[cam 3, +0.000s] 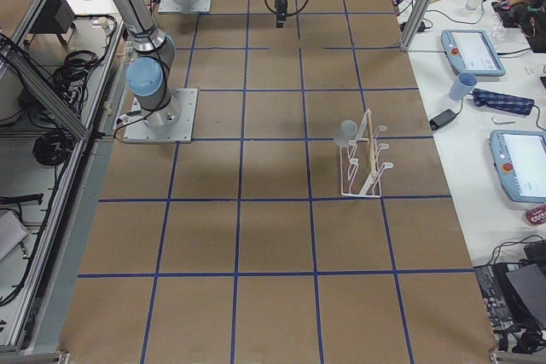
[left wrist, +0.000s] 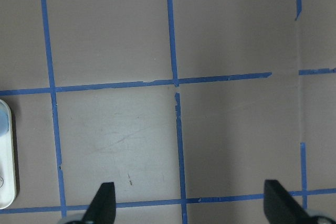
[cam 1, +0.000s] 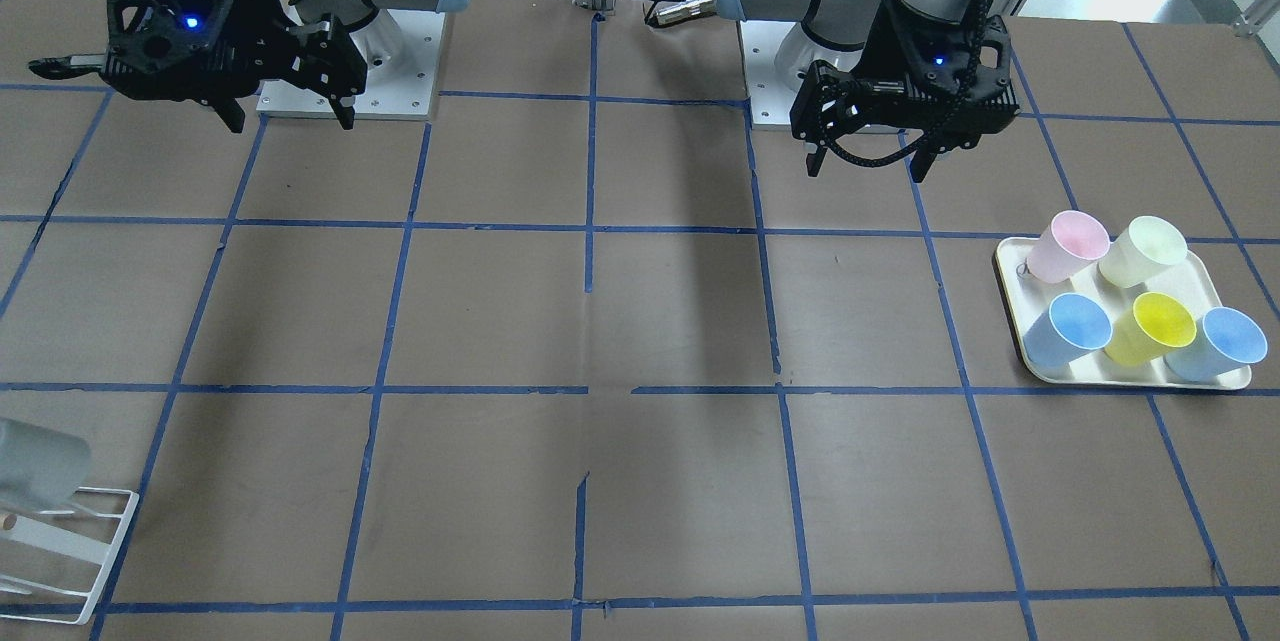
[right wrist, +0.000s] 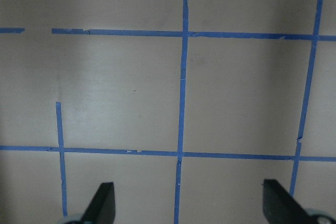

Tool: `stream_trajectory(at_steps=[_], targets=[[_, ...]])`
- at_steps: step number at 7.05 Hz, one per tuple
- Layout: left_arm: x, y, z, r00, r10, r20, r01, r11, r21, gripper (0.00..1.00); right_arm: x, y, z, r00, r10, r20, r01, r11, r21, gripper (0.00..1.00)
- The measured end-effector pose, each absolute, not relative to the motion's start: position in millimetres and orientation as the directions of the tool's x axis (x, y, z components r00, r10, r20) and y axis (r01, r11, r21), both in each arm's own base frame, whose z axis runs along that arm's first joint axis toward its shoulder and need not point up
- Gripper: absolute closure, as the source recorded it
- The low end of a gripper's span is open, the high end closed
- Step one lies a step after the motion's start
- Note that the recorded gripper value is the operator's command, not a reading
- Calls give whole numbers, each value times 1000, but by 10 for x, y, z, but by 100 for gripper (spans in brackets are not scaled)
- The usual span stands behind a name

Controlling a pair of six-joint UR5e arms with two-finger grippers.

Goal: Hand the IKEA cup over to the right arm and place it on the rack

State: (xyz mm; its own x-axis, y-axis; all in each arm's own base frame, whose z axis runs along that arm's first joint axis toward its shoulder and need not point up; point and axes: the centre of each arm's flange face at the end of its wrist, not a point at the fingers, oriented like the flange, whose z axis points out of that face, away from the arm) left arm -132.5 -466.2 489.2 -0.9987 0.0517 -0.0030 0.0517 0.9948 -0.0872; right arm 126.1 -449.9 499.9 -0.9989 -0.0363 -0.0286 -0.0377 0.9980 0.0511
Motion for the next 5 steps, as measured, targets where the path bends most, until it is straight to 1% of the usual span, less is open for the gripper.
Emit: stream_trajectory(at_steps=[2,5], targets=[[-1310,-4672,4887,-999,48,-2,48,995,-87,0,1286,-4433,4997,-999,-40,-21,-40,999,34,0],[-1280,-4689,4875,-999,41,-2,41,996,-85,0,1251,-4470,5022,-999,-38,-15,-39,999,6,0]])
